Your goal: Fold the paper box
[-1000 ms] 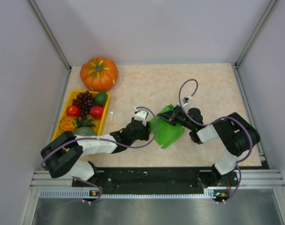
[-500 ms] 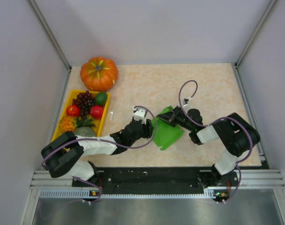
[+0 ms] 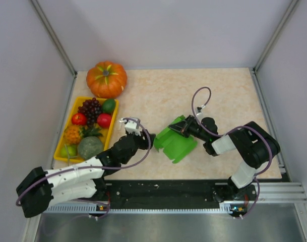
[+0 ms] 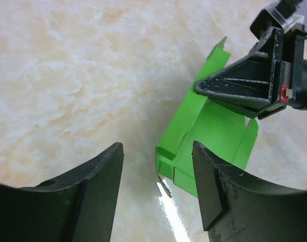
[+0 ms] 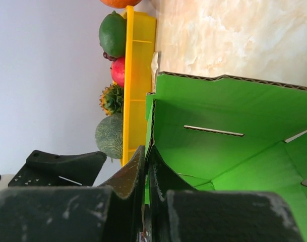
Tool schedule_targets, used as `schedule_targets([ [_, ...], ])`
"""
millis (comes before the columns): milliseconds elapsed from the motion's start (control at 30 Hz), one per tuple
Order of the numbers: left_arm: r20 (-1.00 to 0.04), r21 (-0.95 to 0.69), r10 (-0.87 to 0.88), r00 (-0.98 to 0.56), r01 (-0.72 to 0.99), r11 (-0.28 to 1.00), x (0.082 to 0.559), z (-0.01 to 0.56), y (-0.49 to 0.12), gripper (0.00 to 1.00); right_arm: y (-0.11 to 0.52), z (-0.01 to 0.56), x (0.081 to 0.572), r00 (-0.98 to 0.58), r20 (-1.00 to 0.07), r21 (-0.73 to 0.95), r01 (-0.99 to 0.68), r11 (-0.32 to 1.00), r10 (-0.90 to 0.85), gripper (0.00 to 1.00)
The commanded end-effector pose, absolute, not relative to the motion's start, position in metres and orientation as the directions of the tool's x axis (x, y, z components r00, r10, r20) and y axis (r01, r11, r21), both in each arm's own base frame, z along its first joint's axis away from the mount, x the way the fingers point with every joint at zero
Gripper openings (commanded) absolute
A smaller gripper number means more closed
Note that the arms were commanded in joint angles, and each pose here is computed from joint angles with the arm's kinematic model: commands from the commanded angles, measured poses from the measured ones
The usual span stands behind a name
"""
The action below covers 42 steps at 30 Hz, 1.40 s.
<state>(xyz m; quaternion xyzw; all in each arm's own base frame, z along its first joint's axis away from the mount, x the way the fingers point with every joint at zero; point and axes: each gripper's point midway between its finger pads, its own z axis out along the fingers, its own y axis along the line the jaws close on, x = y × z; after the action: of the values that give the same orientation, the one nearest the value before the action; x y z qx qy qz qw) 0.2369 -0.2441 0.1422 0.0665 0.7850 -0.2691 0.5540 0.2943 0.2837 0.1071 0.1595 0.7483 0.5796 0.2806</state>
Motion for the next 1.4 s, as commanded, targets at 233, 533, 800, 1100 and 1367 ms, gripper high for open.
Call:
schedule_targets([
  [233,-0.850,-0.244,-0.034,-0.525,0.335,0.910,0.230,0.083,-0.231,0.45,0.289,0.125,0.292,-0.787,-0.272,0.955,-0.149,0.257,0.554,0.00],
  [533,-0.862,-0.327,-0.050,-0.505,0.477,0.816,0.227,0.087,-0.271,0.57,0.288,0.125,0.293,-0.787,-0.271,0.955,-0.148,0.258,0.554,0.00],
  [800,-0.874,-0.308,-0.048,-0.483,0.474,0.825,0.242,0.095,-0.284,0.57,0.290,0.129,0.293,-0.789,-0.271,0.956,-0.153,0.251,0.552,0.00],
  [1100,-0.870,-0.343,-0.111,-0.481,0.426,0.837,0.252,0.098,-0.288,0.59,0.290,0.128,0.290,-0.788,-0.269,0.956,-0.149,0.252,0.555,0.00],
  [1367,-0.846,-0.379,-0.174,-0.505,0.338,0.861,0.259,0.091,-0.286,0.60,0.294,0.126,0.288,-0.788,-0.260,0.958,-0.137,0.253,0.558,0.00],
])
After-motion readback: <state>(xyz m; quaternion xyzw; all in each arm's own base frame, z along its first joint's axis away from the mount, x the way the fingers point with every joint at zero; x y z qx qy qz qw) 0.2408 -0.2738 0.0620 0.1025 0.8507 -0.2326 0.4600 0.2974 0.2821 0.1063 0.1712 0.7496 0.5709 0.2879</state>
